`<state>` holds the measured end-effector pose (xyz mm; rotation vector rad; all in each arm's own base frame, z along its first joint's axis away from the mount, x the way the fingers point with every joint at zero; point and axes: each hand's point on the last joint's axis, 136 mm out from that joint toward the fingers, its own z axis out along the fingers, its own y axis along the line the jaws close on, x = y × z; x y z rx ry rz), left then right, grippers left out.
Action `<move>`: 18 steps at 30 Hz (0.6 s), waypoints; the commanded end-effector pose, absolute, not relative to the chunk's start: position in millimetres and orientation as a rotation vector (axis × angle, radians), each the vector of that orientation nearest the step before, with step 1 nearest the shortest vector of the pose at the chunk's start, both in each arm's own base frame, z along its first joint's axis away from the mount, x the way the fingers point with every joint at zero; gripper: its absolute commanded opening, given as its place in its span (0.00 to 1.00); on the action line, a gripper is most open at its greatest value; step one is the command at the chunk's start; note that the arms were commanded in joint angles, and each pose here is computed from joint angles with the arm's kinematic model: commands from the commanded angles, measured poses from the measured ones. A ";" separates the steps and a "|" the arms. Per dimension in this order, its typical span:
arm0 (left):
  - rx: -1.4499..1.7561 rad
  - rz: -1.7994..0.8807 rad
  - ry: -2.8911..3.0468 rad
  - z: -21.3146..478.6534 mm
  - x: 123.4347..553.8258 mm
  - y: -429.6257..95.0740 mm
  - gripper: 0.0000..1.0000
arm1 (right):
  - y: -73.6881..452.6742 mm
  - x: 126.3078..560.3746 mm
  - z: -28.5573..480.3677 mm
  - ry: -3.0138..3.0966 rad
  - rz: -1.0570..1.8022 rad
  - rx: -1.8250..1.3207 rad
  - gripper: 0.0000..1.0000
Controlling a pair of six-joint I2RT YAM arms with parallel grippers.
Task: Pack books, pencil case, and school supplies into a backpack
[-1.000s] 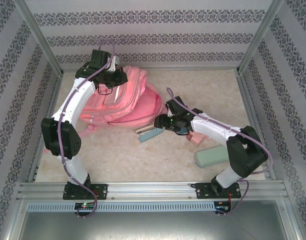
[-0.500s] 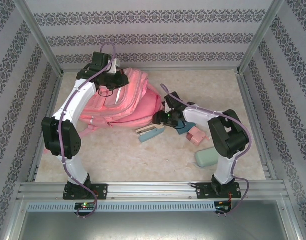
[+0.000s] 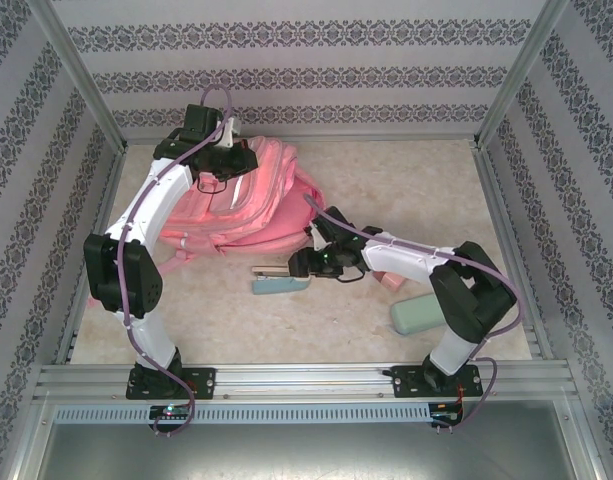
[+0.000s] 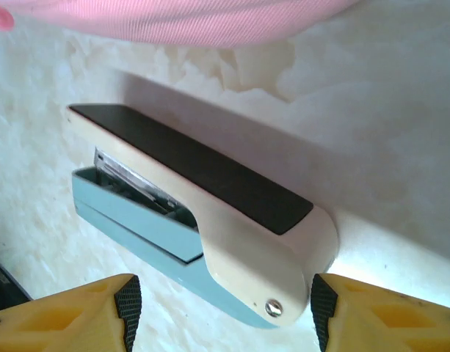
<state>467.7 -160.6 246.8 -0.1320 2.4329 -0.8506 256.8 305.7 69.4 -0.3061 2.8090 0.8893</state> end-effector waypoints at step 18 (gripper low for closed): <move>-0.138 -0.821 2.384 264.7 461.9 -146.9 0.00 | 348.8 251.3 50.9 2.798 0.697 -0.799 0.63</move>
